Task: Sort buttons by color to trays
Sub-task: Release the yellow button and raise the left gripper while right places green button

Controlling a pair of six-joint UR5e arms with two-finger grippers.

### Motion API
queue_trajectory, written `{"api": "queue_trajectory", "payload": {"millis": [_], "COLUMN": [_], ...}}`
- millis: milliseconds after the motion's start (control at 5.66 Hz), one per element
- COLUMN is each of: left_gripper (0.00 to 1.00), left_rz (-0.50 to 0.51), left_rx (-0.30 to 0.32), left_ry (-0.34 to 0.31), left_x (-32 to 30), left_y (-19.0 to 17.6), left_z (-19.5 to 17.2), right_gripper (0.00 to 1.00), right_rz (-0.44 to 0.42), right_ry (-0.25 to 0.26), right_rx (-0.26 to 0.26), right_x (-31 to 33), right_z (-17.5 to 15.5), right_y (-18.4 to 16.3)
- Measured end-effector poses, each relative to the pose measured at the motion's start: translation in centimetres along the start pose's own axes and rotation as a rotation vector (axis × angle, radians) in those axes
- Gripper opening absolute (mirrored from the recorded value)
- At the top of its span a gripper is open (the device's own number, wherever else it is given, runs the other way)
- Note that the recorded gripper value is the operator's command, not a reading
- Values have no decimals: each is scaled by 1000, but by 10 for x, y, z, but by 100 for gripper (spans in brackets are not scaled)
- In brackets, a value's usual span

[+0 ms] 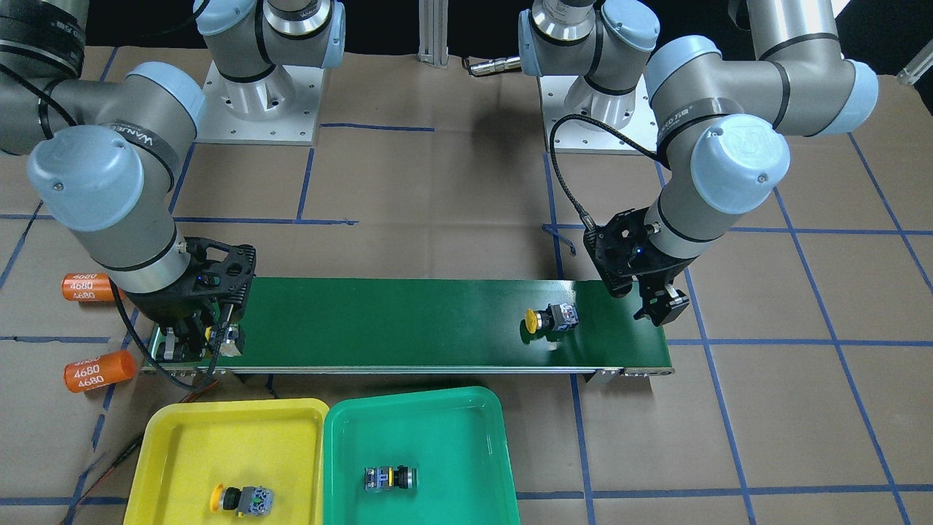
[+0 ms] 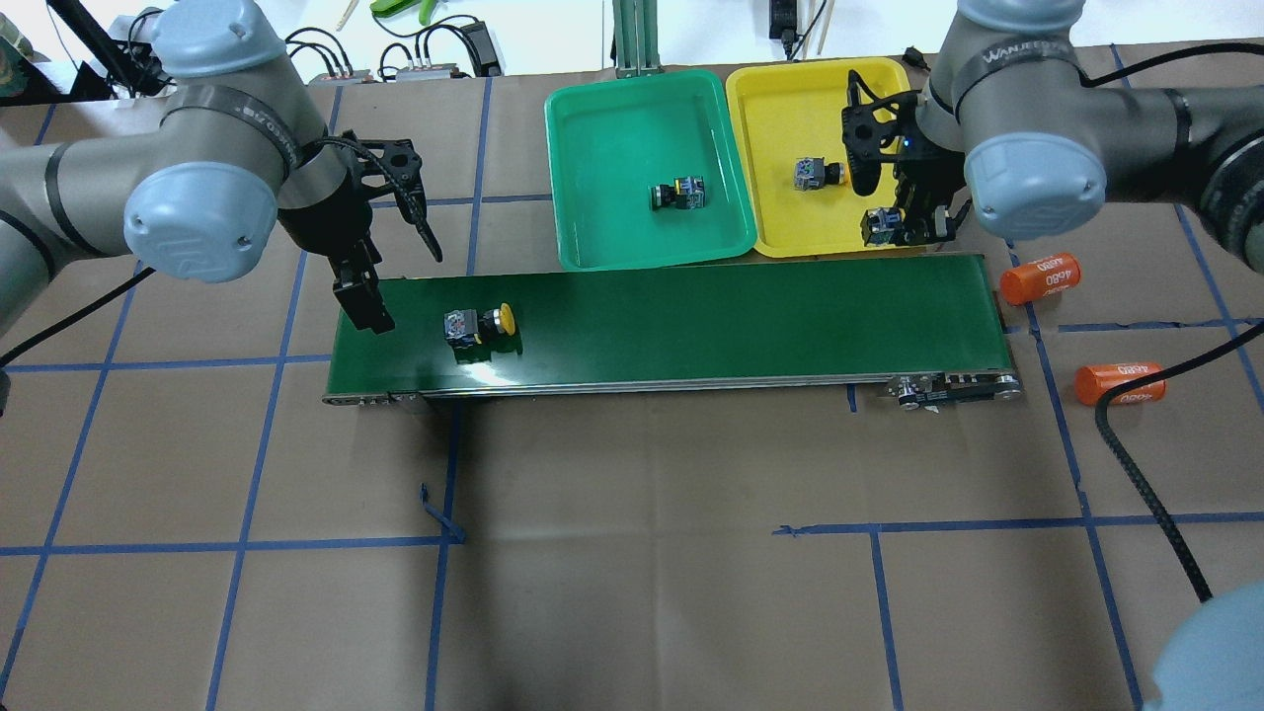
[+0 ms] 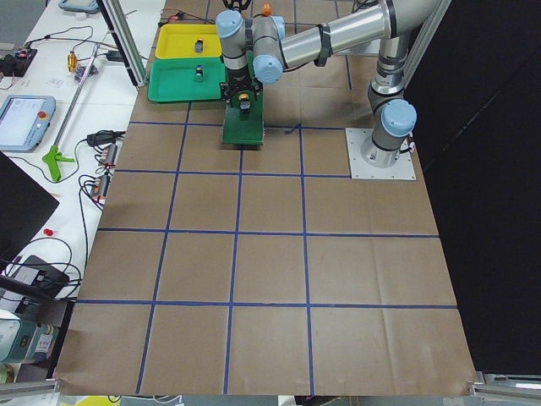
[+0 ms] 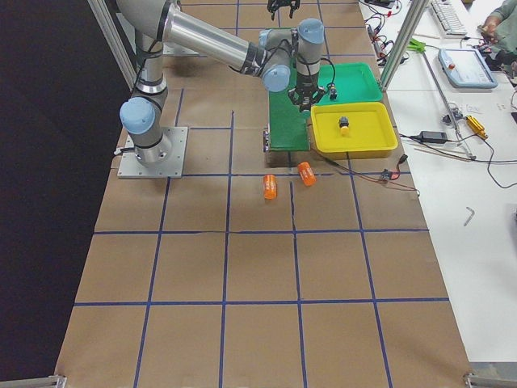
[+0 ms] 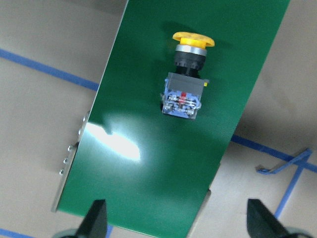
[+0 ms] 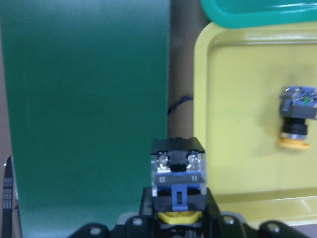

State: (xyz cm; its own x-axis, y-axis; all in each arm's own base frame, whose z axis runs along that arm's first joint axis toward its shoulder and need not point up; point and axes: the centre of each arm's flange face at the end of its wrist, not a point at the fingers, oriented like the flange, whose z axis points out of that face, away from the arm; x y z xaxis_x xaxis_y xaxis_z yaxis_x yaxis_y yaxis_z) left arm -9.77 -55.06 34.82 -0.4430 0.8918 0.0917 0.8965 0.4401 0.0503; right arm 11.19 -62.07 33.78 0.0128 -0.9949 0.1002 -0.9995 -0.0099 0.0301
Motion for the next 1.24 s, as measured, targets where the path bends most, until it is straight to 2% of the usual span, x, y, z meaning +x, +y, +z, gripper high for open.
{"api": "queue_trajectory", "payload": {"millis": [177,353,707,884,1060,1237], "left_gripper": [98,98,98,98,98,98], "left_rz": [-220,-425,-775,-923,-993,-1023], "left_rx": [2,17,55,77,83,83], "left_ry": [4,-9,-39,-55,-59,-56], "left_x": [13,29,59,69,74,73], "left_y": [2,0,-2,4,10,16], "left_z": [-28,-57,-119,-147,-164,-170], "right_gripper": [7,7,7,14,99,100], "right_rz": [-1,7,55,73,85,86], "right_ry": [9,14,31,24,21,35], "right_rx": [15,25,51,86,117,158], "right_x": [42,80,137,149,153,156], "right_z": [-9,-2,46,73,90,99], "right_y": [-34,-73,-143,-165,-176,-183]}}
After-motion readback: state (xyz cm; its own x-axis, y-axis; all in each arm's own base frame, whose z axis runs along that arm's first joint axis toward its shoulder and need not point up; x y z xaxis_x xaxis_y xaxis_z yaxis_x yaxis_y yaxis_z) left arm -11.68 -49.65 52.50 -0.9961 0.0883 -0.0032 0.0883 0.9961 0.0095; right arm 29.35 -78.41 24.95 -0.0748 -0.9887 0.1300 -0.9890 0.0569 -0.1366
